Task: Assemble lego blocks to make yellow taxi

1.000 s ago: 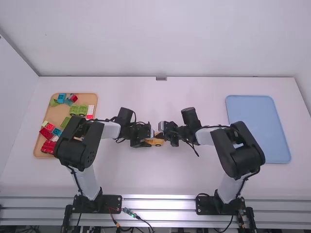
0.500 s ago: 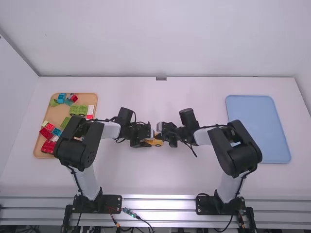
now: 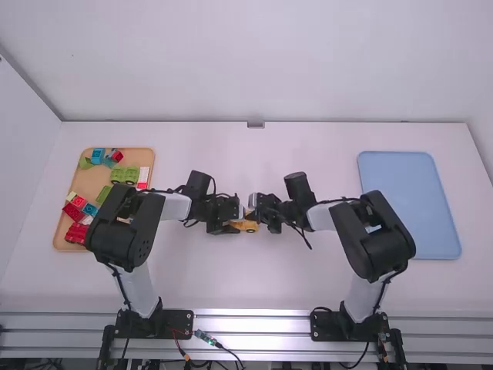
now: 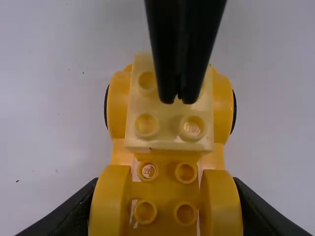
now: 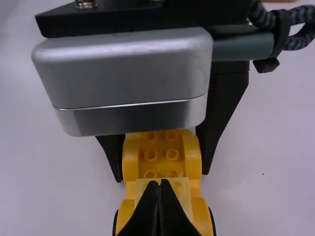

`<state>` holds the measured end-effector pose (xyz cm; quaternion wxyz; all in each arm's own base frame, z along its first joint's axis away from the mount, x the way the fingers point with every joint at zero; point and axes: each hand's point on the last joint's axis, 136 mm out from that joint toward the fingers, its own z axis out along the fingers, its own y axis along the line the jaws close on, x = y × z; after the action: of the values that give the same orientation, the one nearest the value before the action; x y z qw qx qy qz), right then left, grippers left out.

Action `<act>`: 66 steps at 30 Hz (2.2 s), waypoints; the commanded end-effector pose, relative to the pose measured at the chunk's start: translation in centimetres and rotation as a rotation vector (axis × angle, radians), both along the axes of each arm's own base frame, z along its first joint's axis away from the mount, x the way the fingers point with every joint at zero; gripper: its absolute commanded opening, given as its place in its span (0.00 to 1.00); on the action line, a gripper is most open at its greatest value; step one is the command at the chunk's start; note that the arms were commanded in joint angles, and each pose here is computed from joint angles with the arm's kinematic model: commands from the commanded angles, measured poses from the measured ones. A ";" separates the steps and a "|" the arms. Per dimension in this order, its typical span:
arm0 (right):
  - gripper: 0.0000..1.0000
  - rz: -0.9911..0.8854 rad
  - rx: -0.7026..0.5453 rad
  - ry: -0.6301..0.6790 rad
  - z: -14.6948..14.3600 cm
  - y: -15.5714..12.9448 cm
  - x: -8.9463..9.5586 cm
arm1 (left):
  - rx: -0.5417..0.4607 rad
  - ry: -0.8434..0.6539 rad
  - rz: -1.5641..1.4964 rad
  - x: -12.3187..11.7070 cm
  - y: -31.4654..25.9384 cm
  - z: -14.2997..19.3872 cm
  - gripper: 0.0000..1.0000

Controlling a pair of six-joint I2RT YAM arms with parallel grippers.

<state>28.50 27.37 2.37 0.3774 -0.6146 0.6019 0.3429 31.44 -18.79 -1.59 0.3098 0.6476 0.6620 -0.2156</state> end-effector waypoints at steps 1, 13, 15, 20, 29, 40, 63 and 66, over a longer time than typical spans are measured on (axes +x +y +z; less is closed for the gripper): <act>0.00 -0.004 -0.010 0.024 -1.1 -0.2 -0.2 | 0.068 0.041 0.004 -1.2 1.0 -2.2 0.02; 0.00 0.009 -0.018 0.104 -2.6 -0.6 0.1 | 0.069 0.040 0.004 -1.2 1.0 -2.2 0.02; 0.00 -0.013 -0.049 0.111 -3.3 -1.1 0.1 | 0.067 0.033 0.005 -1.1 1.0 -2.2 0.02; 0.00 -0.038 -0.094 0.117 -4.3 -1.6 -0.1 | 0.066 0.030 0.004 -1.0 1.0 -2.1 0.02; 0.00 -0.059 -0.135 0.132 -5.4 -2.2 -0.8 | 0.064 0.025 0.004 -0.9 0.9 -2.1 0.02; 0.00 -0.057 -0.152 0.262 -8.8 -1.6 -0.1 | 0.062 0.027 0.003 -1.0 0.9 -2.1 0.02; 0.00 -0.072 0.062 -0.073 4.9 -5.0 1.2 | 0.045 0.051 -0.005 -1.5 0.7 -2.0 0.02; 0.00 -0.192 0.035 -0.092 6.4 -7.0 2.7 | 0.009 0.069 -0.021 -2.0 0.2 -1.6 0.02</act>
<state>30.42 21.82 7.55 0.4377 -0.5898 0.6050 0.3074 31.04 -18.89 -1.60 0.3071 0.6451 0.6625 -0.2252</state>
